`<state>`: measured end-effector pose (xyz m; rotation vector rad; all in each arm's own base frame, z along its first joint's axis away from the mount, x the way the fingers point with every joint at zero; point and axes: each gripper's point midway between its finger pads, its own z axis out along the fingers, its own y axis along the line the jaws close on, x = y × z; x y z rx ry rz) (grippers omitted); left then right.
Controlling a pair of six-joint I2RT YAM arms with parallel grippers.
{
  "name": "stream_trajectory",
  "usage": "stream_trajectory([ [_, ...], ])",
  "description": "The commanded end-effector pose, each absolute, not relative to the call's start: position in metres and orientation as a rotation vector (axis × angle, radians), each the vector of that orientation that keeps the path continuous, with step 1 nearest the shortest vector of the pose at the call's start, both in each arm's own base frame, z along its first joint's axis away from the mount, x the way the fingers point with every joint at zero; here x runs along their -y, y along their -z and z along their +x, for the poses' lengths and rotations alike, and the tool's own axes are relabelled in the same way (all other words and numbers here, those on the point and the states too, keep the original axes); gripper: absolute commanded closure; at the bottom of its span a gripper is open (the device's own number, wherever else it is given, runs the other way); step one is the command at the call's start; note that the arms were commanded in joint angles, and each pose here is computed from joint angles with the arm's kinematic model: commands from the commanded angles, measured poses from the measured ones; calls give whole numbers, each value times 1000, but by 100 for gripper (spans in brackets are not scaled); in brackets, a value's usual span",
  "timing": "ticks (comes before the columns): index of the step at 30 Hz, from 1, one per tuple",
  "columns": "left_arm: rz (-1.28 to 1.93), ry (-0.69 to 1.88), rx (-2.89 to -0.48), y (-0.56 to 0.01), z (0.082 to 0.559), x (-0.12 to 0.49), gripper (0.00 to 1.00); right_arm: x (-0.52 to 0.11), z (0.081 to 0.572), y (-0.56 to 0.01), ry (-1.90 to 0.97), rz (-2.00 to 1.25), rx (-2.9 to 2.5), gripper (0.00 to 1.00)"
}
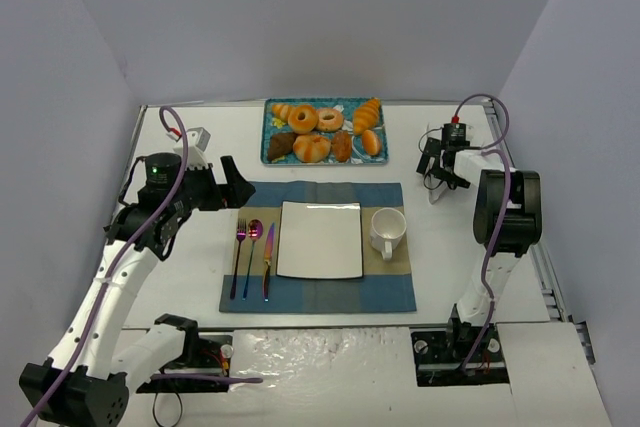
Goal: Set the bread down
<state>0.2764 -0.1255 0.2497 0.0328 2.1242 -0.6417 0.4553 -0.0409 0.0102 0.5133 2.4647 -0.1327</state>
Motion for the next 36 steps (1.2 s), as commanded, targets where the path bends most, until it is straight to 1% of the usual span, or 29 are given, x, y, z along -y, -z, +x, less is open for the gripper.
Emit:
stream_trajectory([
  [1,73,648,-2046,-271,283,129,3,42,453,-2,157,517,-2494,2],
  [4,72,648,-2046,-271,283,129,3,40,453,1,150,516,-2501,5],
  [13,70,647,-2043,-271,283,129,3,31,452,3,138,498,-2511,22],
  [19,71,648,-2040,-272,282,129,3,27,451,2,155,489,-2507,30],
  [29,73,647,-2037,-273,282,129,3,15,456,-18,206,455,-2454,50],
  [31,75,646,-2037,-273,281,129,3,15,457,-24,210,459,-2436,53],
  [36,75,646,-2037,-273,281,129,3,15,456,-39,239,469,-2395,53],
])
